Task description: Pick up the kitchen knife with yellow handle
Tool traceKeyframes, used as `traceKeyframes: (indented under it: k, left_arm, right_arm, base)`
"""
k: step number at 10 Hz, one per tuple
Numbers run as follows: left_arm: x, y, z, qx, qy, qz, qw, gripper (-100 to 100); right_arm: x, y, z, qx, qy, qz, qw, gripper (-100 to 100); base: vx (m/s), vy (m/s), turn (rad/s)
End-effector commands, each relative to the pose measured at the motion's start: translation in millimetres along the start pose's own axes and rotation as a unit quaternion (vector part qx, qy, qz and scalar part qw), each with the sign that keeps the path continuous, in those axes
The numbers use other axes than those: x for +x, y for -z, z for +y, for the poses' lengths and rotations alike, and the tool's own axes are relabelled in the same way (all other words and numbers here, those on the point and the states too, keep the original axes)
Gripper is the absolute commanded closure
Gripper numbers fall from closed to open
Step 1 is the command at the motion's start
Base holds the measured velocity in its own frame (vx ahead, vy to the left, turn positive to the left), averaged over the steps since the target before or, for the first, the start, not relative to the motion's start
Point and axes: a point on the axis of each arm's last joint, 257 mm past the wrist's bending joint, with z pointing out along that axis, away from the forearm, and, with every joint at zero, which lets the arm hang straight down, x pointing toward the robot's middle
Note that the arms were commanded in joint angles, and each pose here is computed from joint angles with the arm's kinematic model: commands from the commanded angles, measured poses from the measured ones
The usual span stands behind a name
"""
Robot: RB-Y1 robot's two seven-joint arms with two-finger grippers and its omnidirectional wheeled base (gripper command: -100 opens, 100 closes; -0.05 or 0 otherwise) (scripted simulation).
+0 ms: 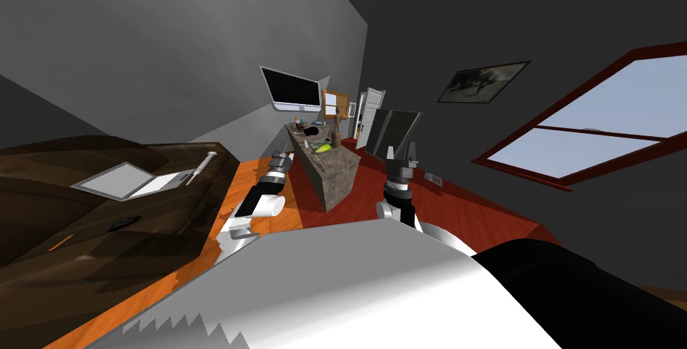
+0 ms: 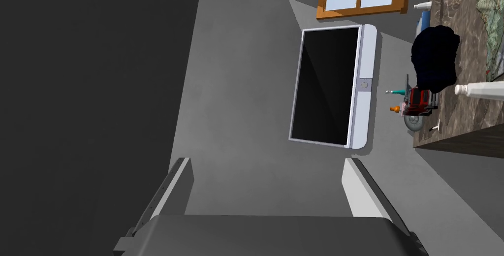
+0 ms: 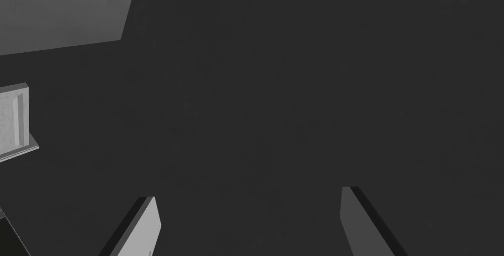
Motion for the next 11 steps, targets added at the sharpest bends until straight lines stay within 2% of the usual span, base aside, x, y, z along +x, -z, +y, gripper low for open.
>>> traceKeyframes:
  k: [1, 2, 5, 6, 7, 8, 9, 10, 11]
  left_arm:
    - [9.7, -11.0, 13.3, -0.02, 0.001, 0.013, 0.9997, -100]
    - [10.1, -10.9, 16.6, -0.027, 0.001, 0.014, 0.9995, -100]
    - [28.4, -30.2, 39.9, -0.062, 0.0, 0.038, 0.9974, -100]
    - [29.6, -30.8, 43.9, -0.071, 0.0, 0.04, 0.9967, -100]
    - [39.3, -39.8, 54.2, -0.086, -0.002, 0.052, 0.9949, -100]
    - [40.3, -39.7, 58.1, -0.095, -0.003, 0.054, 0.994, -100]
    - [50.4, -48.7, 67.8, -0.11, -0.006, 0.067, 0.9917, -100]
    - [51.3, -47.7, 72.6, -0.12, -0.007, 0.068, 0.9904, -100]
    - [61.2, -55.3, 82.5, -0.134, -0.011, 0.081, 0.9876, -100]
  right_arm:
    - [0.0, 0.0, 0.0, 0.0, 0.0, 0.0, 1.0, 0]
    - [0.0, 0.0, 0.0, 0.0, 0.0, 0.0, 1.0, 0]
    - [0.0, 0.0, 0.0, 0.0, 0.0, 0.0, 1.0, 0]
    - [0.0, 0.0, 0.0, 0.0, 0.0, 0.0, 1.0, 0]
    - [0.0, 0.0, 0.0, 0.0, 0.0, 0.0, 1.0, 0]
    - [0.0, 0.0, 0.0, 0.0, 0.0, 0.0, 1.0, 0]
    - [0.0, 0.0, 0.0, 0.0, 0.0, 0.0, 1.0, 0]
    - [0.0, 0.0, 0.0, 0.0, 0.0, 0.0, 1.0, 0]
    - [0.0, 0.0, 0.0, 0.0, 0.0, 0.0, 1.0, 0]
  base:
    - [-0.018, 0.003, 0.082]
    - [-0.014, 0.001, 0.042]
    - [-0.014, 0.002, 0.066]
    - [-0.009, -0.002, 0.036]
    - [-0.007, -0.002, 0.072]
    - [-0.003, -0.004, 0.036]
    - [0.0, -0.005, 0.074]
    - [0.002, -0.005, 0.042]
    - [0.005, -0.007, 0.06]
